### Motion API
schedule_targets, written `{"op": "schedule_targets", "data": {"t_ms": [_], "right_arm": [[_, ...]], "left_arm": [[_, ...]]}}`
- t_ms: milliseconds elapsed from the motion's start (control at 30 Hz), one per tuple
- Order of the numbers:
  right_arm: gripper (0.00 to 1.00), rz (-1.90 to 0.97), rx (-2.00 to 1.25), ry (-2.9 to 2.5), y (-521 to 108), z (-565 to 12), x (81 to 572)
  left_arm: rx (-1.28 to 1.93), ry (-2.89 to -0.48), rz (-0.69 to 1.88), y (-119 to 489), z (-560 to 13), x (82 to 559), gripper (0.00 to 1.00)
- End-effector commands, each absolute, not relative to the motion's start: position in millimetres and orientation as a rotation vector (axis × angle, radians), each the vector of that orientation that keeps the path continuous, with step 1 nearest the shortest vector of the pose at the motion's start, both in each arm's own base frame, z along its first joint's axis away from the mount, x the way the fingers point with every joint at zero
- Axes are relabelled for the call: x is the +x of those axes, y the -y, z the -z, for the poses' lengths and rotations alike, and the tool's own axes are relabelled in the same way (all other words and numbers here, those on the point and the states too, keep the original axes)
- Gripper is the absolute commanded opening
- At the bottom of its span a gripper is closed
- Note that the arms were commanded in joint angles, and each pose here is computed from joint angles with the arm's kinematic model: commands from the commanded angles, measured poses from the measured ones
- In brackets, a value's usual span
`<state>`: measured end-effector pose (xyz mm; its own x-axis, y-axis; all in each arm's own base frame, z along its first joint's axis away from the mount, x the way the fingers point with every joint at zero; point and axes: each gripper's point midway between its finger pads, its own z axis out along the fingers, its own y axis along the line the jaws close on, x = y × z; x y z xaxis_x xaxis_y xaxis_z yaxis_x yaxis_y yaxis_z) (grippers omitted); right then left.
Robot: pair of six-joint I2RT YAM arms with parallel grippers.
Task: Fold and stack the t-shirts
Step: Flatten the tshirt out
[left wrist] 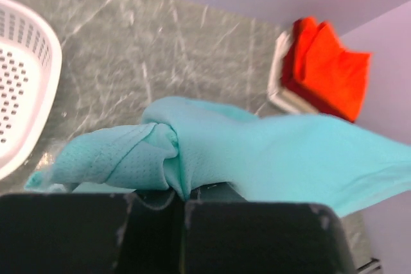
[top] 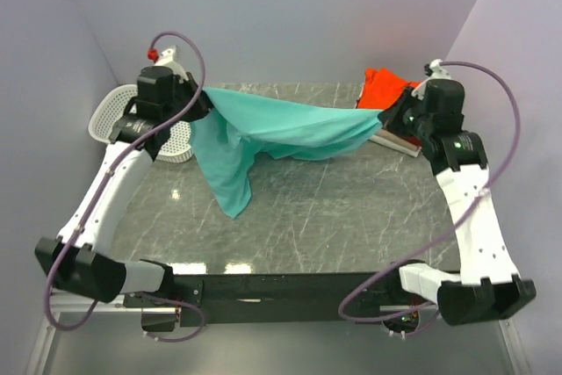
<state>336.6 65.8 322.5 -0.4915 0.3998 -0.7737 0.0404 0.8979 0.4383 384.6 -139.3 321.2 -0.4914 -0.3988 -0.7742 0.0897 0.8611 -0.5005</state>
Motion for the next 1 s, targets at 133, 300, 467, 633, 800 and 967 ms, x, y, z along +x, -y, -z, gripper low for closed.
{"op": "schedule_targets", "data": {"t_ms": [133, 300, 467, 633, 800, 967], "right_arm": [[0.00, -0.316, 0.408, -1.817, -30.4, -407.5, 296.8], [0.00, -0.247, 0.435, -1.697, -12.9, -443.1, 287.6], [0.00, -0.200, 0.447, -1.742, -4.3, -428.8, 315.9], [0.00, -0.204, 0.450, -1.748, 0.6, -442.8, 337.9], [0.00, -0.151, 0.468, -1.713, 15.2, -450.0, 330.5], [0.00, -0.102, 0.547, -1.922, 18.8, -350.6, 328.4]], "left_arm": [[-0.177, -1.790, 0.799, 137.4, -426.7, 366.7, 0.00], [-0.134, -1.800, 0.892, 144.5, -441.4, 361.1, 0.00], [-0.083, -1.870, 1.031, 167.3, -419.4, 379.7, 0.00], [-0.017, -1.933, 1.140, 185.2, -414.2, 400.5, 0.00], [0.001, -2.056, 1.134, 184.6, -377.7, 396.7, 0.00], [-0.073, -2.293, 1.092, 173.8, -282.7, 363.0, 0.14]]}}
